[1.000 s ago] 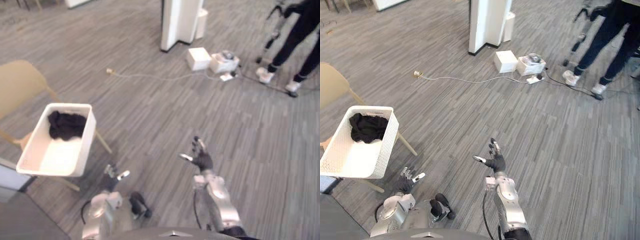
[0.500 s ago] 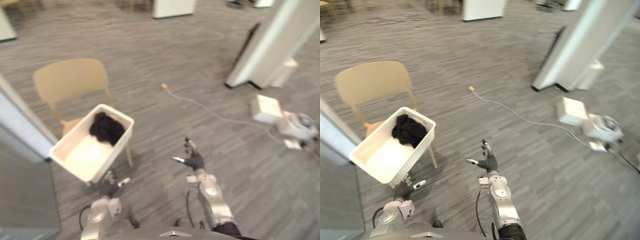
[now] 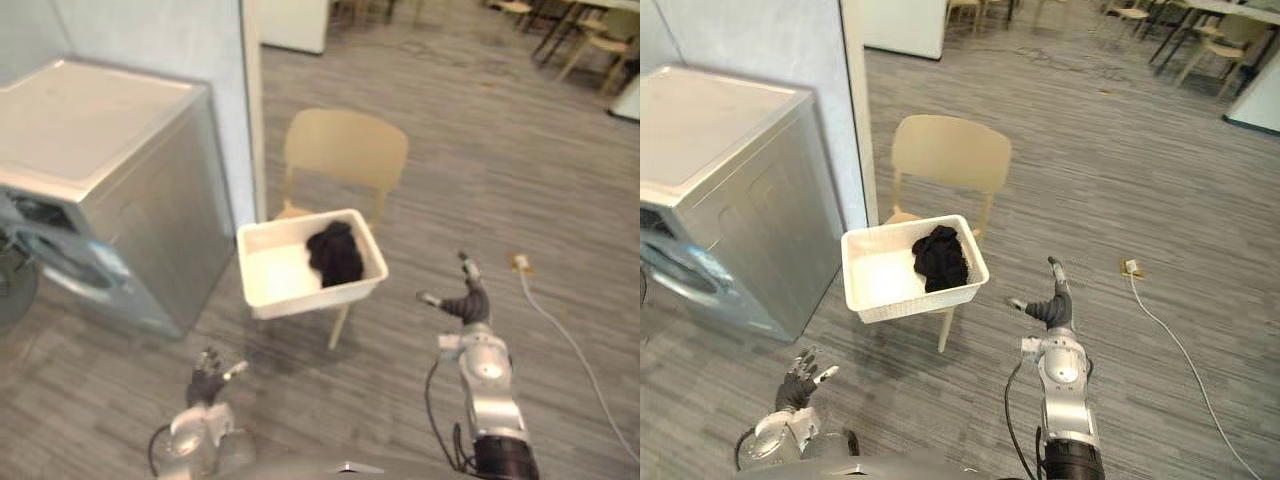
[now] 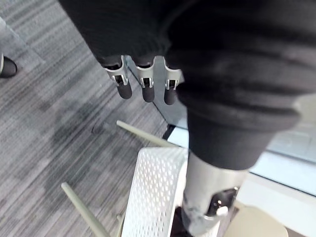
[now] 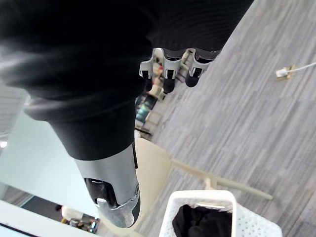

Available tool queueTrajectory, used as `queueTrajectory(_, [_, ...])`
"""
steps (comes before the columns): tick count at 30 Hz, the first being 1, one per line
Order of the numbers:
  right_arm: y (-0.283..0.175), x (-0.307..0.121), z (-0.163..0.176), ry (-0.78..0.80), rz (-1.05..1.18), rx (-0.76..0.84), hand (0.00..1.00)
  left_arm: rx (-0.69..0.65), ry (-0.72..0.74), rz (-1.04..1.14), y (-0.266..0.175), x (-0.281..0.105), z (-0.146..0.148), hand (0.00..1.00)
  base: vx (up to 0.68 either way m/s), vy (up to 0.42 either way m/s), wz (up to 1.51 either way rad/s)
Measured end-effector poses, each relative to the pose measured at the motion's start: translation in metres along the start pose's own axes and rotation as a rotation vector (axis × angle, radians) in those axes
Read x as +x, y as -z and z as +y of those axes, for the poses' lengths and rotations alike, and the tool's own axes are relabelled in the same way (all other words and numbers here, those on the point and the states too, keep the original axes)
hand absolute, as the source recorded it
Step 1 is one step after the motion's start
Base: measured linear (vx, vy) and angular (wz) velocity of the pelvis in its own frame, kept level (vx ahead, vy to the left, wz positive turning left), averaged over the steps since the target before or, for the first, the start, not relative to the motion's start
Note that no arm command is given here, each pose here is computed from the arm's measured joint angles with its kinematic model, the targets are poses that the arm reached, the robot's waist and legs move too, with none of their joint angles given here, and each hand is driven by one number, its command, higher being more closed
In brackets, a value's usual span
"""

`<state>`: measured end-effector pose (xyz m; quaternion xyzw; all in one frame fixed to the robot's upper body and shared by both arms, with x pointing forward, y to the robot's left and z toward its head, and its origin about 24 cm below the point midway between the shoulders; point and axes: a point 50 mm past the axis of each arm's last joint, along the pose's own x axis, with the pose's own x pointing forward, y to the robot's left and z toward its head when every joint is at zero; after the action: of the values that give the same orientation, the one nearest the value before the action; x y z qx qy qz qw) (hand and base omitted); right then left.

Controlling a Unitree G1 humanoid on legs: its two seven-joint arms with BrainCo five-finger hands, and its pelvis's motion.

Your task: Pick up the laundry basket with both hands and put the clothes into the washing machine.

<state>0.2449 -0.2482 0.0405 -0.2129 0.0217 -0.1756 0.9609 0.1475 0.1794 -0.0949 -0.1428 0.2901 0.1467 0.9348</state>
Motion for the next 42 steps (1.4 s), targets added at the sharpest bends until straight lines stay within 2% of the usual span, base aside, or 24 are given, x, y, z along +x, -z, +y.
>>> queueTrajectory(4, [-0.005, 0.023, 0.001, 0.040, 0.013, 0.019, 0.00, -0.003, -0.027, -0.011, -0.003, -0.001, 0.008, 0.00, -0.05, 0.035, 0.10])
queueTrajectory(11, [0.007, 0.025, -0.007, 0.077, 0.087, 0.047, 0.00, 0.006, 0.002, 0.006, 0.001, -0.002, 0.003, 0.00, -0.03, 0.069, -0.27])
queueTrajectory(16, [0.004, 0.034, 0.020, -0.032, 0.107, 0.037, 0.00, 0.040, -0.020, -0.018, -0.008, 0.001, 0.013, 0.00, 0.11, 0.147, -0.60])
queueTrajectory(23, [-0.014, 0.044, 0.020, -0.087, 0.030, -0.006, 0.00, 0.024, 0.027, -0.099, -0.032, 0.012, -0.002, 0.00, 0.18, -0.020, -0.03])
queueTrajectory(27, [-0.004, 0.038, 0.016, -0.116, 0.052, -0.043, 0.00, -0.006, 0.043, -0.056, -0.019, 0.012, -0.014, 0.00, 0.20, -0.173, 0.20])
queueTrajectory(29, [0.015, 0.020, 0.021, -0.156, 0.109, -0.088, 0.00, -0.016, 0.054, -0.038, -0.014, 0.012, -0.019, 0.00, 0.17, -0.205, 0.53])
queueTrajectory(32, [0.024, 0.001, 0.037, -0.206, 0.136, -0.082, 0.00, 0.000, 0.043, 0.024, 0.000, 0.013, -0.017, 0.00, 0.13, -0.219, 0.37])
queueTrajectory(36, [0.020, -0.004, 0.045, -0.227, 0.118, -0.057, 0.00, 0.014, 0.067, 0.029, 0.001, 0.012, -0.023, 0.00, 0.09, -0.094, 0.06])
queueTrajectory(42, [0.019, -0.008, 0.059, -0.332, 0.098, -0.079, 0.00, 0.022, 0.040, 0.058, 0.011, 0.004, -0.012, 0.00, 0.11, 0.134, -0.19])
